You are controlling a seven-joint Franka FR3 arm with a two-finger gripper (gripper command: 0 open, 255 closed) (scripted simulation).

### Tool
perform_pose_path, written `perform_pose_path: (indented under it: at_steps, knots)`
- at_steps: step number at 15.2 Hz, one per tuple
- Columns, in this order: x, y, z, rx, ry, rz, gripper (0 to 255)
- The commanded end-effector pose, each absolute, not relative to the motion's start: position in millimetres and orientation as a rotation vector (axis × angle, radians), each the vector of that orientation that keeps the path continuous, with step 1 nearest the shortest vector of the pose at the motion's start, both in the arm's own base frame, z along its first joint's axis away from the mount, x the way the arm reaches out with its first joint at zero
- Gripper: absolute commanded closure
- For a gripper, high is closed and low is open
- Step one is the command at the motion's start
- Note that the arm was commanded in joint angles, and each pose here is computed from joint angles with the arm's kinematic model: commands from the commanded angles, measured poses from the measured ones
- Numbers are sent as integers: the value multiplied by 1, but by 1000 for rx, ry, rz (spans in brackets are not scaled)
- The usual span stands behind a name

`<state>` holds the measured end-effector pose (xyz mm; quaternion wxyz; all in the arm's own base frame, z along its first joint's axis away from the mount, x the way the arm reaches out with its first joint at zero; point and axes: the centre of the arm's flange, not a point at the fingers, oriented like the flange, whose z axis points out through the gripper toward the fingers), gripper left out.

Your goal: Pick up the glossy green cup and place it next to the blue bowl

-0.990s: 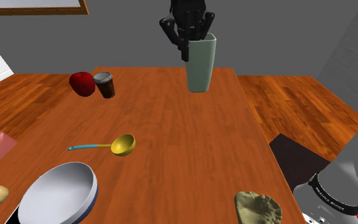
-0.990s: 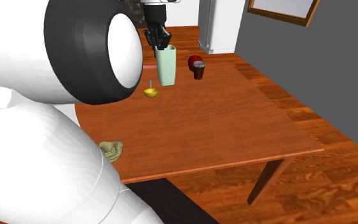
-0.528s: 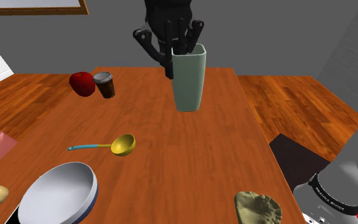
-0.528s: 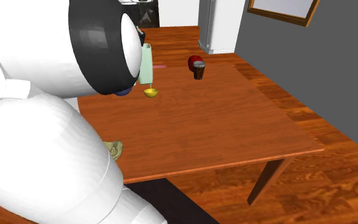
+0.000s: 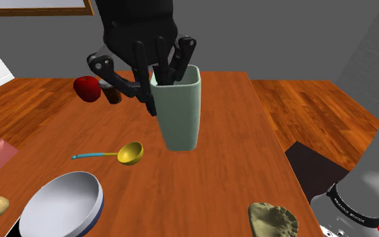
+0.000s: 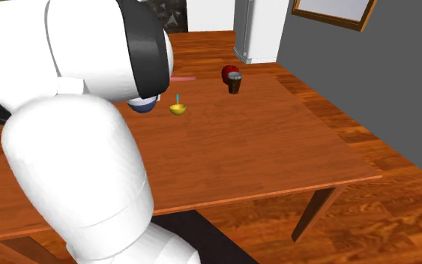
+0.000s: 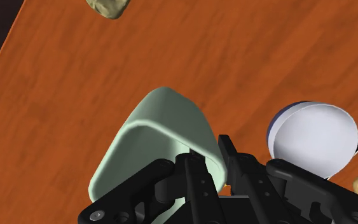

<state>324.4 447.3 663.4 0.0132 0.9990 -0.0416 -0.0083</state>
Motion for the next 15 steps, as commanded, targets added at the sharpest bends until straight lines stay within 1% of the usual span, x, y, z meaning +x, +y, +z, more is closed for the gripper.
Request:
perform_pose_path:
  at_steps: [1, 10, 15]
  knots:
    - [310, 469, 664, 3113, -134, -25, 255]
    - [249, 571, 664, 3113, -134, -25, 255]
    - [246, 576, 643, 3113, -134, -25, 255]
